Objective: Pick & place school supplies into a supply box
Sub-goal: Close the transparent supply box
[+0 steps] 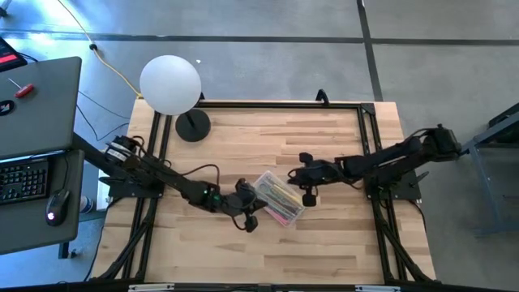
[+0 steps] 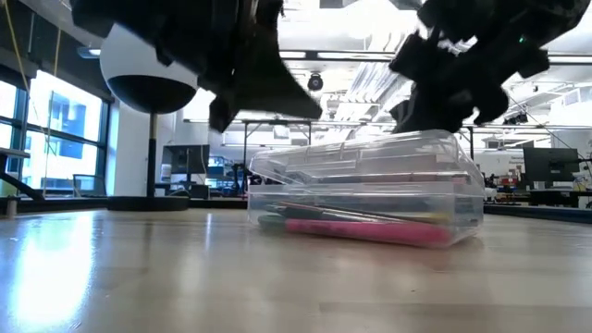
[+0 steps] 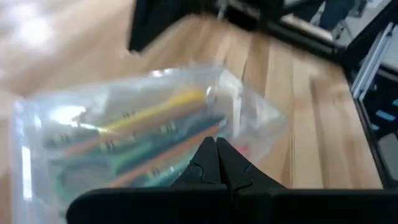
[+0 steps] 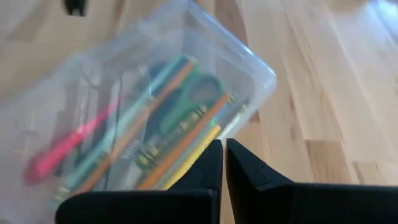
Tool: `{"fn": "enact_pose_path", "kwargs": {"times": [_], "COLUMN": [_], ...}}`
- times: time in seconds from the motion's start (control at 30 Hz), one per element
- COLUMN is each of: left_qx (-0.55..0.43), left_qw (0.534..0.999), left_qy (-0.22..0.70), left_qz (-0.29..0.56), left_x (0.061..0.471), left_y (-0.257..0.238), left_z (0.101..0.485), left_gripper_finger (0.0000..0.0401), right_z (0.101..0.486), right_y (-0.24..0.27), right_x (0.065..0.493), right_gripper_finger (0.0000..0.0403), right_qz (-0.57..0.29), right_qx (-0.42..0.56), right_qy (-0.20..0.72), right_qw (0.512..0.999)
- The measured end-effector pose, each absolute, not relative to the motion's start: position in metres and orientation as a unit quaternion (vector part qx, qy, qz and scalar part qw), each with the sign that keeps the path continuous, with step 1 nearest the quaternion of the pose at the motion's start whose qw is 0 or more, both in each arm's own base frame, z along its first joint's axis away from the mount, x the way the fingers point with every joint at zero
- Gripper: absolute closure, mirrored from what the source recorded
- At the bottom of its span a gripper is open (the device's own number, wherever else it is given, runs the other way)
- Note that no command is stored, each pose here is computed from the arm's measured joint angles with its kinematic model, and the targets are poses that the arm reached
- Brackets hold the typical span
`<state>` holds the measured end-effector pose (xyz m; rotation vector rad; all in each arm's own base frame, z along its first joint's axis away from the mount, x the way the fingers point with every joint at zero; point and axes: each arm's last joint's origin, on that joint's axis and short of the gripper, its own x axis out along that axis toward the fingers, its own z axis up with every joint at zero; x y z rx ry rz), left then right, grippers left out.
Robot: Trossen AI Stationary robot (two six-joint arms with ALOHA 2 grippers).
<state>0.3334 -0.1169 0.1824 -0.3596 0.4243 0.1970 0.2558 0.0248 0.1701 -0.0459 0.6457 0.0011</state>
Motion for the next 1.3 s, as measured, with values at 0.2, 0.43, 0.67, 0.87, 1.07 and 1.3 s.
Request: {"fn": "enact_pose_path", "kwargs": {"times": [0.2,0.43,0.67,0.87,1.07,1.3], "left_qx": [-0.153,-0.197,-0.236,-0.239,-0.255,-0.226], "left_qw": [0.961,0.945,0.929,0.923,0.907,0.924], "left_qy": [0.185,0.223,0.262,0.283,0.311,0.29], "left_qz": [0.136,0.137,0.114,0.103,0.122,0.103], "left_x": [0.334,0.348,0.346,0.341,0.343,0.343], "left_y": [-0.103,-0.077,-0.082,-0.1,-0.101,-0.1], "left_z": [0.193,0.17,0.16,0.153,0.135,0.146], "left_gripper_finger": [0.0391,0.0391,0.0391,0.0391,0.0391,0.0391], "right_z": [0.18,0.164,0.144,0.128,0.127,0.134], "right_y": [0.04,0.068,0.084,0.089,0.089,0.089], "right_x": [0.261,0.274,0.284,0.287,0.287,0.286], "right_gripper_finger": [0.0403,0.0403,0.0403,0.0403,0.0402,0.0403], "right_qz": [0.038,0.089,0.099,0.098,0.099,0.106], "right_qx": [-0.031,-0.029,-0.012,-0.011,-0.01,-0.016], "right_qy": [0.257,0.238,0.279,0.295,0.295,0.281], "right_qw": [0.965,0.967,0.955,0.95,0.95,0.954]}}
